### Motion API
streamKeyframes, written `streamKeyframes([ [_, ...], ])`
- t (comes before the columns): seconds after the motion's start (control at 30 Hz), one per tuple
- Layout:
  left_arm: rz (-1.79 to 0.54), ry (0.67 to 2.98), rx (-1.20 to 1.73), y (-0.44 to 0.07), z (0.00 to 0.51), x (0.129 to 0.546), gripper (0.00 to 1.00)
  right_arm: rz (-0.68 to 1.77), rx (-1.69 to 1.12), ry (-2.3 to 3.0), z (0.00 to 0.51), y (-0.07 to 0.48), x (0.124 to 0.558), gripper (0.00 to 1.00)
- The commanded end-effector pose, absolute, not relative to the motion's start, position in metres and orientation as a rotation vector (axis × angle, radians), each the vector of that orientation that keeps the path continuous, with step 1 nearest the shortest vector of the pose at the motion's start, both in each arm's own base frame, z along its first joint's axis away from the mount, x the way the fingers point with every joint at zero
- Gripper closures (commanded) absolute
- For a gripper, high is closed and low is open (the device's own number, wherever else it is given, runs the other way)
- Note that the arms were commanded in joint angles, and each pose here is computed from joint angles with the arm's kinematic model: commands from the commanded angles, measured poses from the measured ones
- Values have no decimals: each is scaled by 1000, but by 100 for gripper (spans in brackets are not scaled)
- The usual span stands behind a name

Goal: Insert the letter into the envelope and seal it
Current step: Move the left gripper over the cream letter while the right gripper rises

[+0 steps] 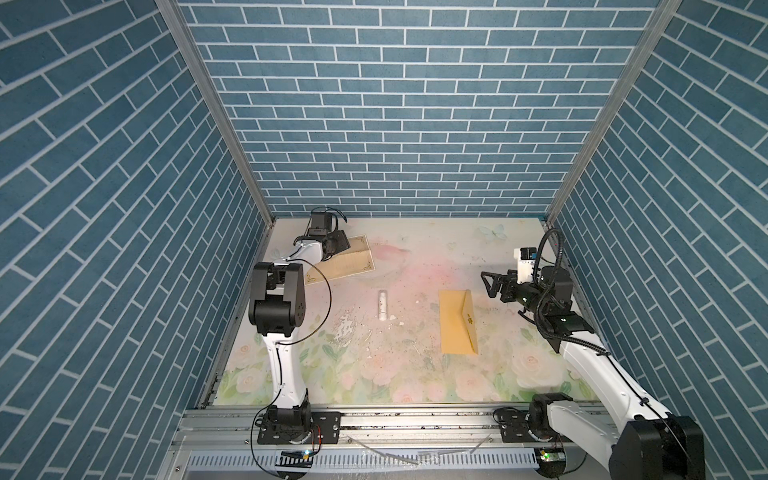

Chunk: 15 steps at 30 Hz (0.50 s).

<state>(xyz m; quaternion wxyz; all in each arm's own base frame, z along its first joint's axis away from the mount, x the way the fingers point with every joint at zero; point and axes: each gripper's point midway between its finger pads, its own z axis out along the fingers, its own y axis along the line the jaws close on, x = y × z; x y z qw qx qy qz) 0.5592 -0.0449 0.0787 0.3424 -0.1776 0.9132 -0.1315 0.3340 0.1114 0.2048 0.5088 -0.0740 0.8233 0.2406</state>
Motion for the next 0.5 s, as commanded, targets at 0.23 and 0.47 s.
streamKeyframes([
  [0.23,-361,2461,-488,-42,46,555,35,617,-196,1975,216,121,335,1],
  [0.47,-378,2507,-499,-46,27,554,35,618,-199,1990,211,122,336,1],
])
